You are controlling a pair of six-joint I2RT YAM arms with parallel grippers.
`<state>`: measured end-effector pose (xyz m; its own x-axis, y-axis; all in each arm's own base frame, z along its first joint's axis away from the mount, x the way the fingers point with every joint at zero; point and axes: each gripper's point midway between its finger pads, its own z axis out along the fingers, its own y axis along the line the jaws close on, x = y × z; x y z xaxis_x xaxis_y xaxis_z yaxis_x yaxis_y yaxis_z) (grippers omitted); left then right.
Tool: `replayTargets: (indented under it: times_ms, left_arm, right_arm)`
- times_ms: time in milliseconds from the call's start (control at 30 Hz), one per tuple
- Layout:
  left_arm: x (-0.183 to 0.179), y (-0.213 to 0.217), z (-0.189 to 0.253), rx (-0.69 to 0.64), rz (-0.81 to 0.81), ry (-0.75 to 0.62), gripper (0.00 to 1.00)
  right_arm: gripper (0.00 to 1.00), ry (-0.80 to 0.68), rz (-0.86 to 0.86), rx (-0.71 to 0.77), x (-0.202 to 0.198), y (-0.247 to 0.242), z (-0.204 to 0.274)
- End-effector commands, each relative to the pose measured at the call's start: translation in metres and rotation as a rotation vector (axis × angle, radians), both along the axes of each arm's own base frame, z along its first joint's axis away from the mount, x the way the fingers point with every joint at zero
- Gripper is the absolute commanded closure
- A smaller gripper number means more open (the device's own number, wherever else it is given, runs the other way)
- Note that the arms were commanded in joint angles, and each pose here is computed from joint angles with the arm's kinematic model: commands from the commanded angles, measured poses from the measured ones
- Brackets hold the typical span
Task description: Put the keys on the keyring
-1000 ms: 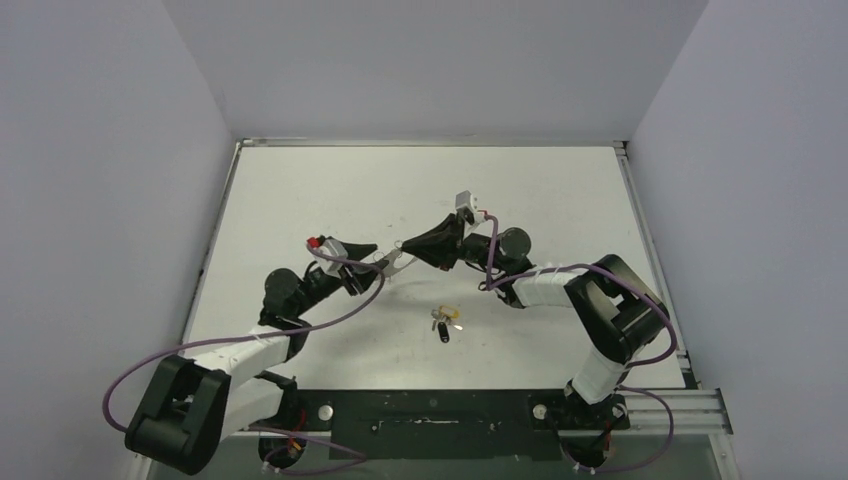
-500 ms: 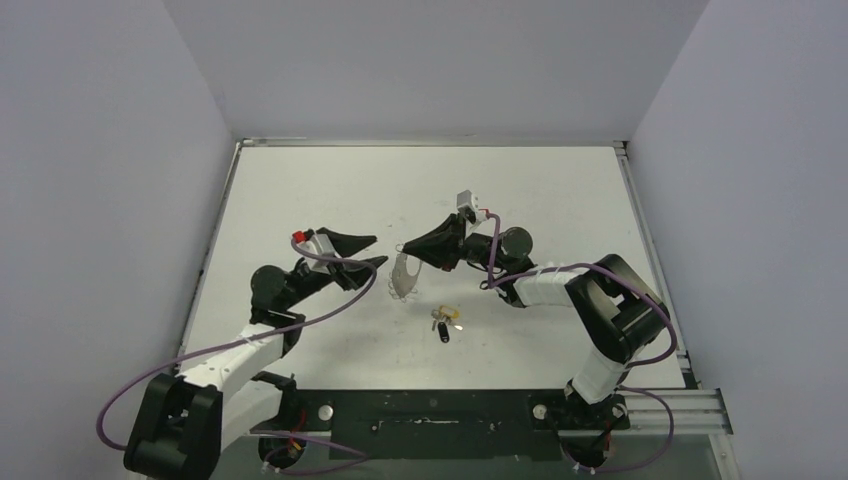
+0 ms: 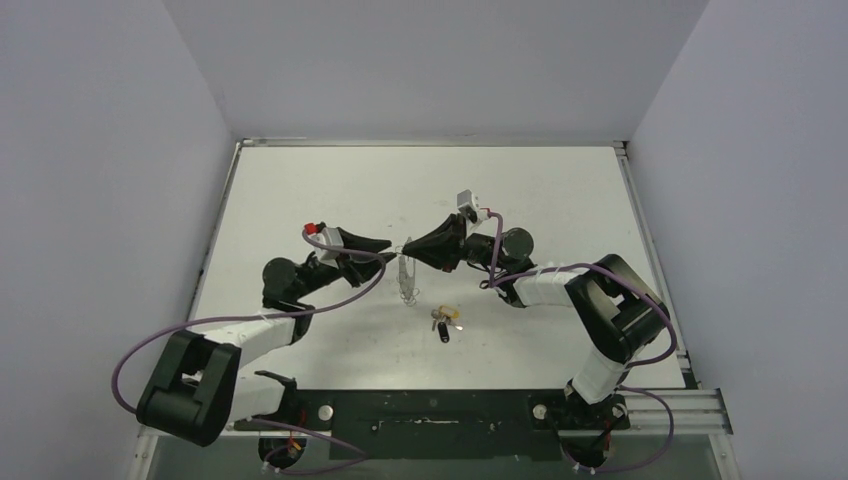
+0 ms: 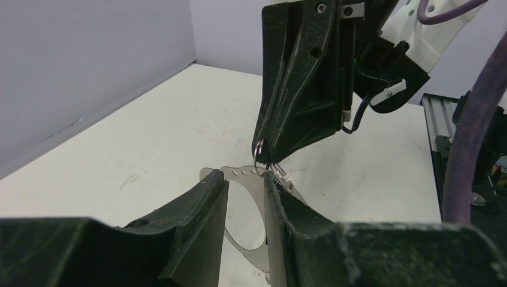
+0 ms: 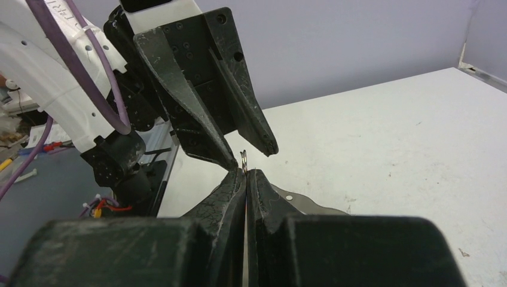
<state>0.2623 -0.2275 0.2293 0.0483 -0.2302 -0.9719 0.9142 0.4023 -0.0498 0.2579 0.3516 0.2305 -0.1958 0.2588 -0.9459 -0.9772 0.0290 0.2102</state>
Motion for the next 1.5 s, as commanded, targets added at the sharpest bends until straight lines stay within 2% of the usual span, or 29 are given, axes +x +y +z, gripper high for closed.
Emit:
replayTargets:
  times_ms: [0,133,267,333,500,600,700,833,1033,1267,1467]
  left_arm:
    - [-0.009,-0.014,0.033,-0.03,-0.072,-0.13,0.73]
    - [-0.01,-0.023,0.029,-0.024,-0.092,-0.122,0.74]
    - [-0.008,-0.024,0.024,-0.019,-0.09,-0.114,0.83]
    - [-0.007,-0.024,0.024,-0.019,-0.085,-0.116,0.83]
    - [-0.006,-0.016,0.031,-0.036,-0.023,-0.146,0.63]
    - [-0.009,-0.011,0.034,-0.022,0.001,-0.16,0.59]
    - [-0.009,-0.004,0.033,0.001,0.042,-0.166,0.59]
    - [-0.007,0.003,0.02,0.076,0.077,-0.144,0.66]
    - [-0.006,0.007,-0.004,0.158,0.101,-0.095,0.67]
    - [-0.008,-0.009,-0.007,0.161,0.031,-0.099,0.64]
    - [-0.006,-0.016,0.002,0.112,0.016,-0.111,0.65]
  right_arm:
    - [1.0,-0.111,0.024,0.076,-0.006,0.002,0.033]
    - [1.0,-0.112,0.026,0.077,-0.007,0.002,0.034]
    - [1.0,-0.111,0.028,0.076,-0.009,0.002,0.033]
    - [1.0,-0.113,0.029,0.075,-0.009,0.001,0.033]
    - [1.0,-0.118,0.032,0.074,-0.01,0.0,0.034]
    - [1.0,-0.119,0.037,0.072,-0.011,0.001,0.034]
    - [1.0,-0.121,0.041,0.073,-0.012,0.001,0.035]
    - [1.0,-0.123,0.044,0.075,-0.013,0.001,0.036]
    - [1.0,-0.123,0.046,0.078,-0.013,0.002,0.038]
    - [1.0,-0.121,0.053,0.08,-0.014,0.004,0.039]
    - [1.0,-0.116,0.057,0.079,-0.014,0.004,0.038]
